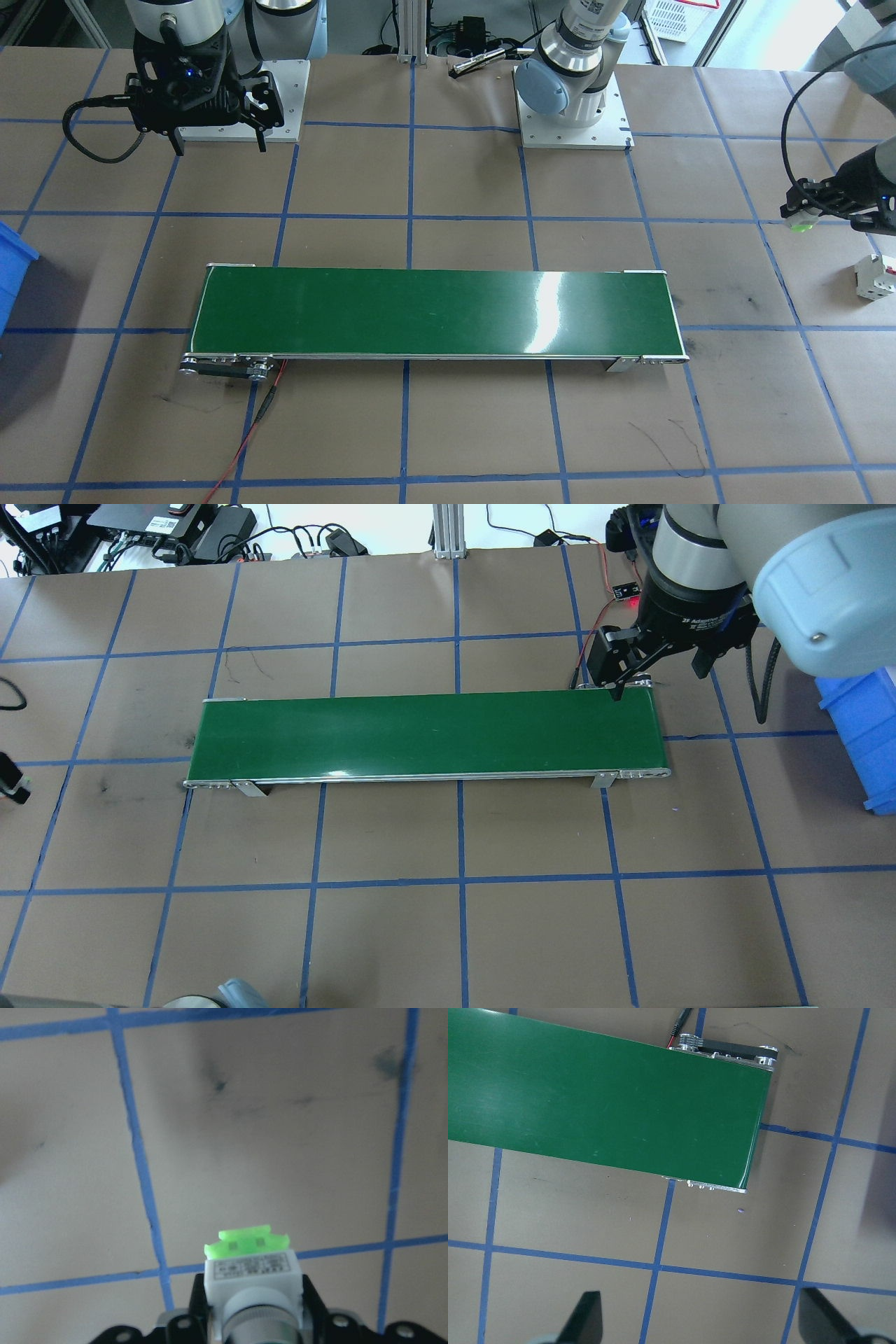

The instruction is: Move button from left to right

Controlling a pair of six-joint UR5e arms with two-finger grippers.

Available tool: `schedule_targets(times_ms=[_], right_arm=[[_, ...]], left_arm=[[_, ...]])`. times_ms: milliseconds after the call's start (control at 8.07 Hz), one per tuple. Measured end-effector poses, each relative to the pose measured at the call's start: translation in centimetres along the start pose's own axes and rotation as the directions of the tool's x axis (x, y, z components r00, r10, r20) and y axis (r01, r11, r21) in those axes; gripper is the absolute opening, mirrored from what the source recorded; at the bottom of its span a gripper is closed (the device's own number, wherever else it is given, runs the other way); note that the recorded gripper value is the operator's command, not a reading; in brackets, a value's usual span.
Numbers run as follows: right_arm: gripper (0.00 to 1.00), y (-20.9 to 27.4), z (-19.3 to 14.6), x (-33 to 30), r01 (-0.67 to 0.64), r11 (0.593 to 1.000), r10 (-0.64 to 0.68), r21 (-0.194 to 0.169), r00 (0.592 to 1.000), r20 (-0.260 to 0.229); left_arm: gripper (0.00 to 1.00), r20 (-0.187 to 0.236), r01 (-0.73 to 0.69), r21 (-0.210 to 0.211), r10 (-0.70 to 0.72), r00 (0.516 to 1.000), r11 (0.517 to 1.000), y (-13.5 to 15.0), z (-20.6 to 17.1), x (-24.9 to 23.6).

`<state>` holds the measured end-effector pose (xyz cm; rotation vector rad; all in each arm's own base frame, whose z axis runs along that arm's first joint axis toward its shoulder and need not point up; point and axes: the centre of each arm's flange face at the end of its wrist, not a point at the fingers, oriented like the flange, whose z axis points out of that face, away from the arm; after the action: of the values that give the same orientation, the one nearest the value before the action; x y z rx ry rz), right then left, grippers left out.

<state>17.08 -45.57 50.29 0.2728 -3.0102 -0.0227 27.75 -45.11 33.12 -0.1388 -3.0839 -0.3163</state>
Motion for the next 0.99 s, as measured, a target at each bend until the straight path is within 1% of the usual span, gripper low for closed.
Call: schedule_targets(times_ms=[124,248,372,496,620,868,992], right_arm=[[1.00,0.0,0.0,0.0,0.000,1.000,0.000,0.000,1.000,0.000],[1.00,0.0,0.0,0.0,0.001,1.000,-0.001,-0.001,1.000,-0.001],[1.00,0.0,0.1,0.0,0.001,1.000,-0.001,-0.001,1.000,-0.001],[1.00,0.0,0.1,0.0,0.001,1.000,-0.001,-0.002,1.000,-0.001],[1.00,0.0,0.1,0.0,0.001,1.000,-0.001,-0.003,1.000,-0.001],[1.00,0.0,0.1,0.0,0.001,1.000,-0.001,-0.005,1.000,0.000],[1.00,0.0,0.1,0.0,0.001,1.000,-0.001,-0.006,1.000,0.000]], left_arm=[[0.00,0.025,-0.012,0.032,0.011,1.000,0.999,-2.1,-2.8,5.4],[0.00,0.011,-0.002,0.075,0.002,1.000,0.997,-4.3,-4.1,10.8],[0.00,-0.014,0.005,0.102,-0.003,1.000,0.995,-6.3,-4.4,15.4],[0.00,-0.027,-0.006,0.113,0.009,1.000,0.994,-7.8,-4.0,18.6],[0.00,-0.027,-0.026,0.122,0.030,0.999,0.992,-9.3,-3.0,20.2],[0.00,-0.021,-0.052,0.133,0.056,0.998,0.990,-12.3,-0.4,20.5],[0.00,-0.021,-0.060,0.134,0.063,0.998,0.989,-13.2,0.6,20.4]])
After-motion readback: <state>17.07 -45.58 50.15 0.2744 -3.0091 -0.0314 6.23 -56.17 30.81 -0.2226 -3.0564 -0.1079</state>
